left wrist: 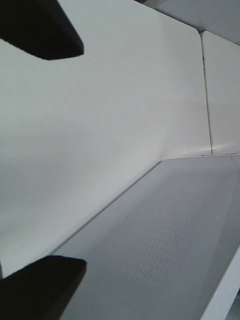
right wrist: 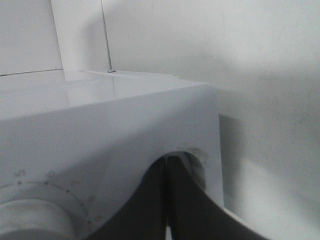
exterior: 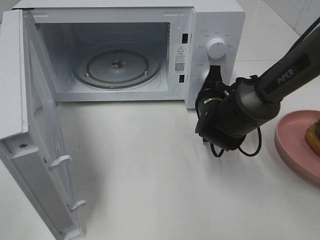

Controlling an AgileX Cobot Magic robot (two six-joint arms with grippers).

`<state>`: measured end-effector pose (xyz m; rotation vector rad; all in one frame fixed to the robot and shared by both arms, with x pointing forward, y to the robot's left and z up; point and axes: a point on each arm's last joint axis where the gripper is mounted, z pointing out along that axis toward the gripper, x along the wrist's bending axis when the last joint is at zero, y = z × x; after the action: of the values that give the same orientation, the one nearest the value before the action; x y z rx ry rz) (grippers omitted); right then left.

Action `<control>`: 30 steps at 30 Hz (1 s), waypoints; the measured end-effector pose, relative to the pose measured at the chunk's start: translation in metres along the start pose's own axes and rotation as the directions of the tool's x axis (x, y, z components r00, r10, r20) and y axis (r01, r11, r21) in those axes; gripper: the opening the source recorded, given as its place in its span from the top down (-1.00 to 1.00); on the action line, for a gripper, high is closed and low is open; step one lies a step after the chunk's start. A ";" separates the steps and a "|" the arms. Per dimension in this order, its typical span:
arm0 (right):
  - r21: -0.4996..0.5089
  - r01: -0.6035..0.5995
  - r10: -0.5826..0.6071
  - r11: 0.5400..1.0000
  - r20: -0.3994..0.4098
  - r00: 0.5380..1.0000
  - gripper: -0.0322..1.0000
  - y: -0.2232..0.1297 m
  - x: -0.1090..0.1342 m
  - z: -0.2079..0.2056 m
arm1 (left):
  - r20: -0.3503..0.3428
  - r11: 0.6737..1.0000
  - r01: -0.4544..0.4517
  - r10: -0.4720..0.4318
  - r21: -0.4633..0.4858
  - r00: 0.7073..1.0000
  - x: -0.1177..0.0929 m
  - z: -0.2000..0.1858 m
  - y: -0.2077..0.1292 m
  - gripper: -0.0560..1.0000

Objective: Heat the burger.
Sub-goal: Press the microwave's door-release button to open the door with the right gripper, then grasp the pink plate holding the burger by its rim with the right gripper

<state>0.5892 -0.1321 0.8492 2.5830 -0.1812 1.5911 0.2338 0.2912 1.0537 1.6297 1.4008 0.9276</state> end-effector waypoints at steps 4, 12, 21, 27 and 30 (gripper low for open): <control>0.023 0.050 -0.050 0.998 0.009 0.999 0.91 0.005 0.002 -0.005 | 0.000 1.000 0.000 0.000 0.000 1.000 0.000 0.000 0.000 -0.98; 0.035 0.163 -0.164 0.986 0.025 0.986 0.91 0.013 0.008 -0.018 | 0.000 1.000 0.000 0.000 0.000 1.000 0.000 0.000 0.000 -0.98; 0.063 0.328 -0.331 0.943 0.050 0.942 0.91 0.021 0.016 -0.031 | 0.000 1.000 0.000 0.000 0.000 1.000 0.000 0.000 0.000 -0.98; 0.176 0.524 -0.539 0.833 0.052 0.840 0.91 0.022 0.022 -0.048 | 0.001 1.000 0.000 0.000 0.000 1.000 0.000 0.000 0.000 -0.98; 0.271 0.661 -0.690 0.700 0.016 0.724 0.91 0.023 0.027 -0.059 | 0.001 1.000 0.000 0.000 0.000 1.000 0.000 0.000 0.000 -0.98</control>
<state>0.5455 -0.1470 0.9009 2.4388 0.9260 1.2207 0.2338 0.2912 1.0537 1.6303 1.3999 0.9271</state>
